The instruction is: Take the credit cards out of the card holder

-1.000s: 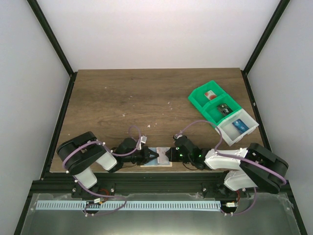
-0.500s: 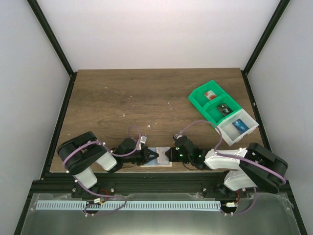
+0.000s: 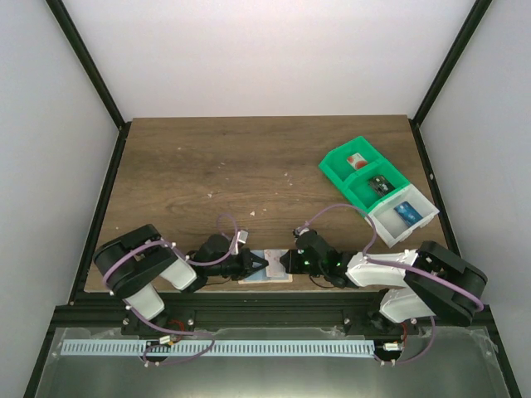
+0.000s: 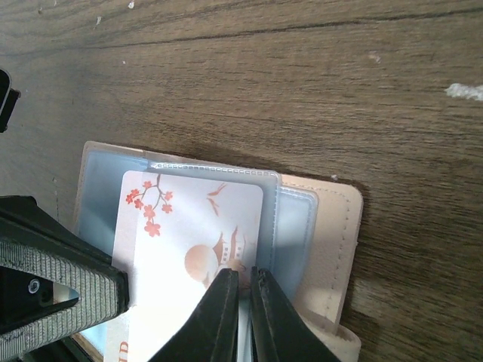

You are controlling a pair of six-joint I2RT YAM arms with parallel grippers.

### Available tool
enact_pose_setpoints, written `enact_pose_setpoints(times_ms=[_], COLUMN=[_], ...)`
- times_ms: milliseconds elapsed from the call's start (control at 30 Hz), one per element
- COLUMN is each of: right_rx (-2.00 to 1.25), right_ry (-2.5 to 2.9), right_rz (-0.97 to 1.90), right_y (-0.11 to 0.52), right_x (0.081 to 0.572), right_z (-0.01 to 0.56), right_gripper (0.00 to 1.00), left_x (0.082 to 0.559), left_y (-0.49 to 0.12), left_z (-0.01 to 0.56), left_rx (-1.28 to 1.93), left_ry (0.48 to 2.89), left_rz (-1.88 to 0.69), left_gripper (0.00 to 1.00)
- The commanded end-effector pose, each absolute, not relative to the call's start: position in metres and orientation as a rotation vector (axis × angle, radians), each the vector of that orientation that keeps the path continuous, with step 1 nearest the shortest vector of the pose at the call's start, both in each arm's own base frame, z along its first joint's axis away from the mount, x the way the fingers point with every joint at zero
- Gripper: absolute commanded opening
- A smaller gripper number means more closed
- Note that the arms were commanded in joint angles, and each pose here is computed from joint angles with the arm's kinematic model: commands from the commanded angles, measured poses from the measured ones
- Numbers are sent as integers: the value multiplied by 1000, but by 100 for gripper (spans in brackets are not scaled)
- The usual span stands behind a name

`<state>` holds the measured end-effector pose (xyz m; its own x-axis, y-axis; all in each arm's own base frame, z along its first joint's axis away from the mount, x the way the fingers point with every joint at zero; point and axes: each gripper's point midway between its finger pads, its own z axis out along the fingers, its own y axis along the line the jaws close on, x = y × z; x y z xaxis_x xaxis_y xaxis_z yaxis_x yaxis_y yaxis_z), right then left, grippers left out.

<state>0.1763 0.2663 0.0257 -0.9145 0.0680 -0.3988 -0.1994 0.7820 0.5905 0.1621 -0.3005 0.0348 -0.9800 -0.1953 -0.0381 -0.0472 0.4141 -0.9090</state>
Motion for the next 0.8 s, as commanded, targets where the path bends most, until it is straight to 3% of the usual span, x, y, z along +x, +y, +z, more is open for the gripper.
enact_pose_setpoints(times_ms=[0, 767], right_rx=[-100, -99], right_ry=[2687, 2688], right_rz=[812, 802], right_y=[248, 247], right_x=[161, 162], right_z=[-2, -1], right_gripper=[8, 7], left_x=[156, 153], left_y=[-299, -270], left_z=[35, 36], left_rx=[-161, -179], left_ry=[2526, 2565], left_rz=[-1610, -1434], left_gripper=[0, 0])
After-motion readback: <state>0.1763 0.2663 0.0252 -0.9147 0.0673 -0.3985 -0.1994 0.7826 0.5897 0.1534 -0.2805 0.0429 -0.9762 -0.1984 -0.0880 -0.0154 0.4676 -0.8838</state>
